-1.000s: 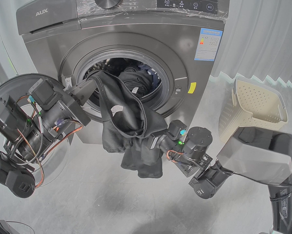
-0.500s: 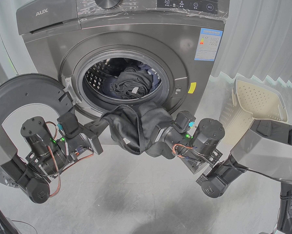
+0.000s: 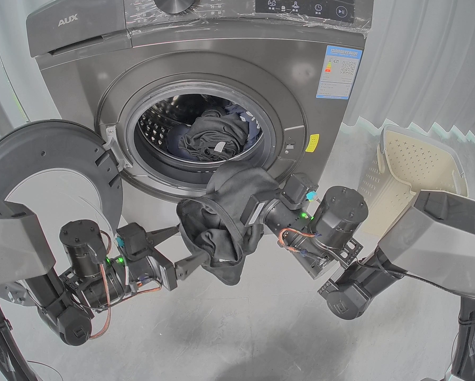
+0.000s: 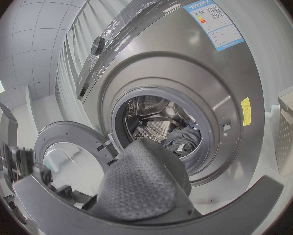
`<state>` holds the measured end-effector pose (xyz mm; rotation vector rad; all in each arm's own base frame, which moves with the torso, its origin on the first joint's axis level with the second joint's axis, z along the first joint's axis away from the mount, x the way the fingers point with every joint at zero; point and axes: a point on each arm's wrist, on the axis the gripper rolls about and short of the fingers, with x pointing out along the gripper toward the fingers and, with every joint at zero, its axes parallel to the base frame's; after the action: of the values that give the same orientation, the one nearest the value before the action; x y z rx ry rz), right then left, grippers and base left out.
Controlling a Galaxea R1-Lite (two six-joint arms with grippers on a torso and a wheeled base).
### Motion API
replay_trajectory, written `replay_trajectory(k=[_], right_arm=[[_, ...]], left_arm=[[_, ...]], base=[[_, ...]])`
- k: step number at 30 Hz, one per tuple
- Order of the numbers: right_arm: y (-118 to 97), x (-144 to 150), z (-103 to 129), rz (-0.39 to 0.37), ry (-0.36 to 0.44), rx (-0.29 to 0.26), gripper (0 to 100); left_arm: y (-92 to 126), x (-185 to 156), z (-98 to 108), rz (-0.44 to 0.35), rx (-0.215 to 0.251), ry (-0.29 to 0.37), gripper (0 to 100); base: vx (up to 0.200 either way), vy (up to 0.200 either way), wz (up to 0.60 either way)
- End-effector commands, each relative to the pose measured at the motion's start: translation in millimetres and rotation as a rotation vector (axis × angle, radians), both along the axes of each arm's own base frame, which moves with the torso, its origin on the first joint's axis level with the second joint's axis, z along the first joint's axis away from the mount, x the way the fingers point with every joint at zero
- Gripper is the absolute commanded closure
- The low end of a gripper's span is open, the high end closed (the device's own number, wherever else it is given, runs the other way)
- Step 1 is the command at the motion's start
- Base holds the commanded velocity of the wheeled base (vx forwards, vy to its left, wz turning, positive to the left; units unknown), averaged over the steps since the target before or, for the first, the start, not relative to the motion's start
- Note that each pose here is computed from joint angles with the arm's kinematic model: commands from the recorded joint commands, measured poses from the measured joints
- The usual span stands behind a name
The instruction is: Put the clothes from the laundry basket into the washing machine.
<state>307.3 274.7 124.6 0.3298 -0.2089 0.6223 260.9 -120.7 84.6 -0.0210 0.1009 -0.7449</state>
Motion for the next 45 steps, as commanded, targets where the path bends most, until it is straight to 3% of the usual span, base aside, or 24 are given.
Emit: replay_trajectory(k=[1,6,11,14,19,23,34,39,45], right_arm=[[-5.4,5.8,10.0,-0.02,-0.023,0.023,100],[-2.2,4.7,12.8,-0.012,-0.032,0.031,100],[4.1,0.2,7.8,0.006,-0.021,0.02,100],[5.9,-0.6,4.9,0.01,-0.017,0.014,100],[12.5,-3.8,-4.1,0.025,0.001,-0.001,100],[15.7,-4.3,-9.6,0.033,0.009,-0.01,100],[26.3,-10.9,-14.9,0.06,0.014,-0.019,100],[33.0,-17.9,-15.0,0.081,0.014,-0.019,100],[40.8,-30.7,-9.6,0.111,0.01,-0.01,100]], left_arm=[[-0.4,-4.0,-23.9,-0.011,0.057,0.076,0],[0.6,-18.2,-33.6,-0.082,0.098,0.119,0],[-1.9,-19.3,-31.1,-0.106,0.106,0.095,0],[-2.7,-18.3,-23.6,-0.116,0.09,0.066,0],[-4.2,-7.8,1.9,-0.101,0.033,-0.037,0],[-5.9,-6.4,10.4,-0.102,0.005,-0.06,0],[-12.6,-2.5,6.2,-0.119,0.007,-0.056,0],[-19.3,5.2,-6.0,-0.128,0.021,-0.032,0],[-23.0,24.2,-18.6,-0.086,0.031,-0.03,0]], base=[[0.0,0.0,0.0],[0.0,0.0,0.0],[0.0,0.0,0.0],[0.0,0.0,0.0],[0.0,0.0,0.0],[0.0,0.0,0.0],[0.0,0.0,0.0],[0.0,0.0,0.0],[0.0,0.0,0.0]])
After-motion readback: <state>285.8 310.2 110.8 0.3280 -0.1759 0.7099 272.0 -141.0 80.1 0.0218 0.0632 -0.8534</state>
